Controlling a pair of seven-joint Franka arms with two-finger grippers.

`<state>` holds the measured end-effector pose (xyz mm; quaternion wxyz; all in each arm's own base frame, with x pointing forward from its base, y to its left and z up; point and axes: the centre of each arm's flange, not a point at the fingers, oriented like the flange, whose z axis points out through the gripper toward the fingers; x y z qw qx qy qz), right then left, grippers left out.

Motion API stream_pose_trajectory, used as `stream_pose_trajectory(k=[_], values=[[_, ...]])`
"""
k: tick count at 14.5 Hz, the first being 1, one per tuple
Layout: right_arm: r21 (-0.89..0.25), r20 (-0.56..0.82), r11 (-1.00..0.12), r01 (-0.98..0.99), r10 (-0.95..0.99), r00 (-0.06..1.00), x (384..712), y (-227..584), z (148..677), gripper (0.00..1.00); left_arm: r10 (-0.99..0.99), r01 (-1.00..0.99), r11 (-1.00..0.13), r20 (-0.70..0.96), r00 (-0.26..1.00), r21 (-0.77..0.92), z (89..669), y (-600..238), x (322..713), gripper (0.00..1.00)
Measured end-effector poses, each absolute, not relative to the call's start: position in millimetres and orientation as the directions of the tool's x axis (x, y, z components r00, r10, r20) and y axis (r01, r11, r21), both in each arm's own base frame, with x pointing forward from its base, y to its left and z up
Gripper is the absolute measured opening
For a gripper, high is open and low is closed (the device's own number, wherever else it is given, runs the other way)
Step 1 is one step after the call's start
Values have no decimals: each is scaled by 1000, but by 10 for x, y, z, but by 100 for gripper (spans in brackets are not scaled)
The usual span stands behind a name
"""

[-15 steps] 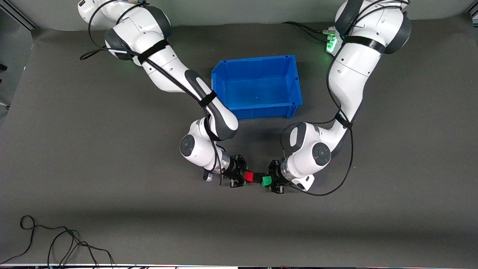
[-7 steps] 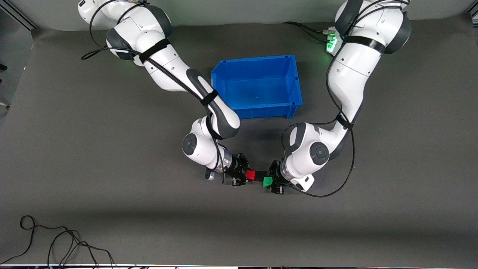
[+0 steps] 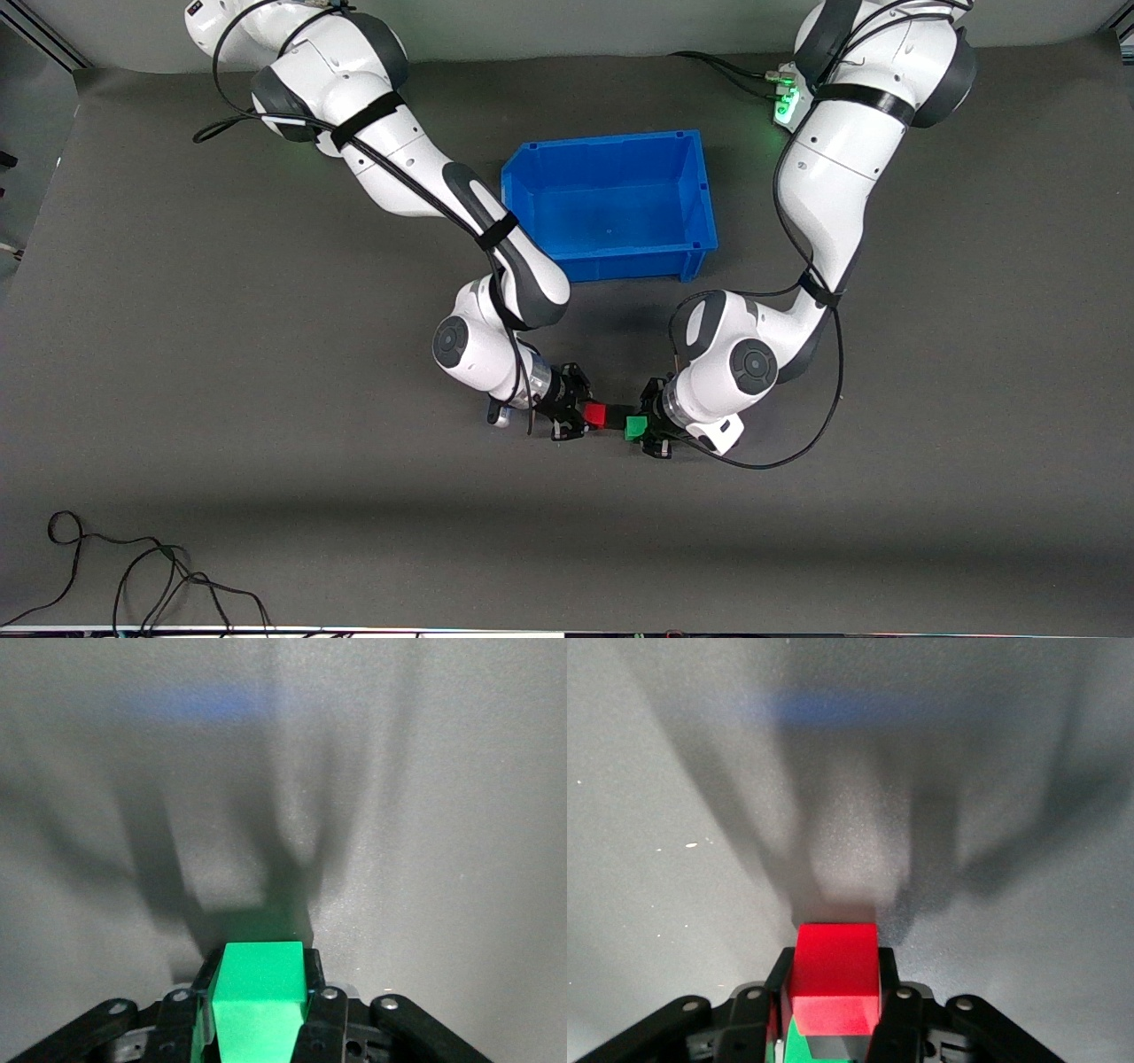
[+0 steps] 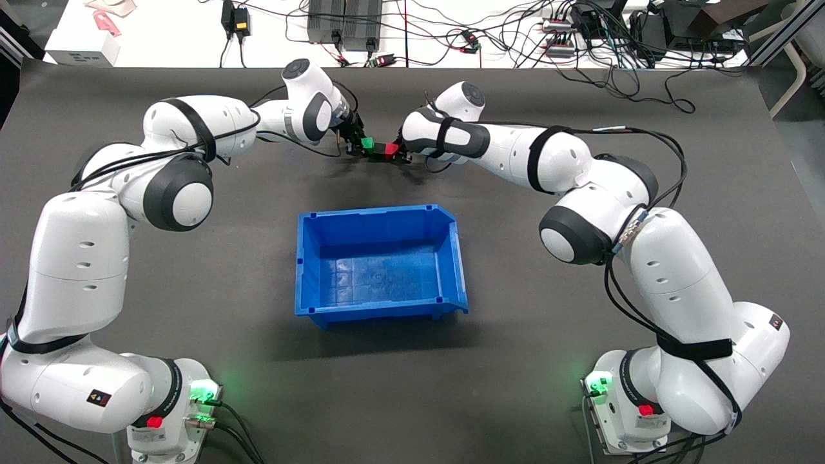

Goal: Attach green and red cubes to black cube
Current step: 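Press the red cube against the black cube while the left gripper presses green, then open both grippers and lift them away from the joined cubes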

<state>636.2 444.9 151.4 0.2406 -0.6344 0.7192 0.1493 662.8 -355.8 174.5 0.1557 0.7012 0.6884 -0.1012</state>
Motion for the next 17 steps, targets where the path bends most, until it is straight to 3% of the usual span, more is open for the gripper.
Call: stream_pose_trajectory(k=[9,13,14,17], values=[[-91,-536,151,-984,-841,-79,6362,4449,1514,40,938,998,-24,-345,41,53,1749,-3569,6610,40],[-91,-536,151,-984,-841,-80,6363,4447,1513,40,939,999,-29,-341,42,44,1726,-3569,6595,46],[-91,-536,151,-984,-841,-80,6363,4447,1513,40,939,999,-30,-340,43,43,1724,-3570,6594,50],[-89,-536,155,-984,-840,-84,6369,4438,1512,43,941,999,-38,-335,44,23,1704,-3575,6569,80]])
